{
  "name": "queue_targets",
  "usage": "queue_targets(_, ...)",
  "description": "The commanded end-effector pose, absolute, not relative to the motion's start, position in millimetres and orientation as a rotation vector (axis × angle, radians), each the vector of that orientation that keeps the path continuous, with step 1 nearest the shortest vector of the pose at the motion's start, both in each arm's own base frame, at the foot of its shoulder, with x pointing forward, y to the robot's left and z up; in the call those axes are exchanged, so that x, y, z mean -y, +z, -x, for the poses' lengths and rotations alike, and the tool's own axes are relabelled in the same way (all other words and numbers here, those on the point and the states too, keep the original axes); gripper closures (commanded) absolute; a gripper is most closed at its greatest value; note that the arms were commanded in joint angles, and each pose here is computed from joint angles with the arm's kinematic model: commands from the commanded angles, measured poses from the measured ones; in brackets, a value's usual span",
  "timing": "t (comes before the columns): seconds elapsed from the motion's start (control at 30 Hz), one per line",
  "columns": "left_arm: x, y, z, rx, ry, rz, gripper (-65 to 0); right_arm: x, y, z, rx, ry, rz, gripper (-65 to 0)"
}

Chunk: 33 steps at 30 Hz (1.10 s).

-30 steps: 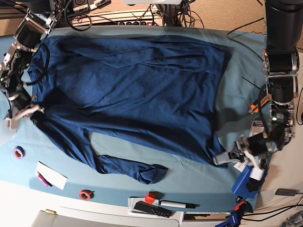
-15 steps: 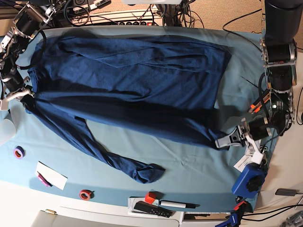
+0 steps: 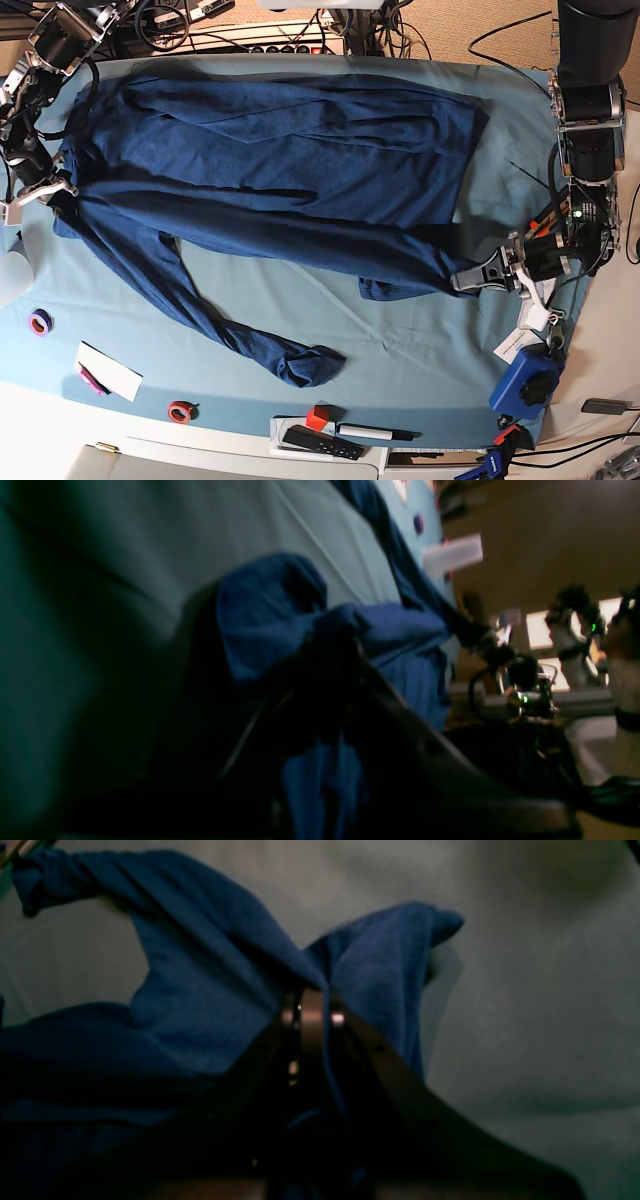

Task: Layout the t-shirt on the table in an organized manner, then fold the t-shirt properly
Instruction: 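Lay the folded hem onto the shirt body with both grippers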

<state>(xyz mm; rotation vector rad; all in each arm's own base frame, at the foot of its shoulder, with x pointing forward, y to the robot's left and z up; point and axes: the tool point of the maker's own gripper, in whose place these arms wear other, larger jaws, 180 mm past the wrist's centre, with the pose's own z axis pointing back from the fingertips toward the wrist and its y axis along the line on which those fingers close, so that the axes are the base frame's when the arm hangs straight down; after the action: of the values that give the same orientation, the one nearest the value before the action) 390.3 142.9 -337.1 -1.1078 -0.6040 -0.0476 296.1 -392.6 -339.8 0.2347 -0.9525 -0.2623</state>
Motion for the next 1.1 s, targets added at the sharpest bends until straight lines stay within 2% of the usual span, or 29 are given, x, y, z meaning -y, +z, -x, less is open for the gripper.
queue_targets(0.0,-149,-313,-403,0.665,-0.085,1.113,0.0,403,-316,-304,1.019,-0.242,-0.213,0.0)
queue_targets(0.23,-143,-318,-388,0.581,-0.17,1.095,0.0,399,-319,-298,1.015,-0.253,-0.247,0.0)
queue_targets(0.63,-143,-350,-358,0.5,-0.125,1.097,0.0,398,-323,-295,0.996,-0.252,-0.246,0.0)
queue_targets(1.07,-159,-337,-377,0.598,-0.079,1.079,0.0,405,-322,-292,0.995,-0.261,-0.227,0.0)
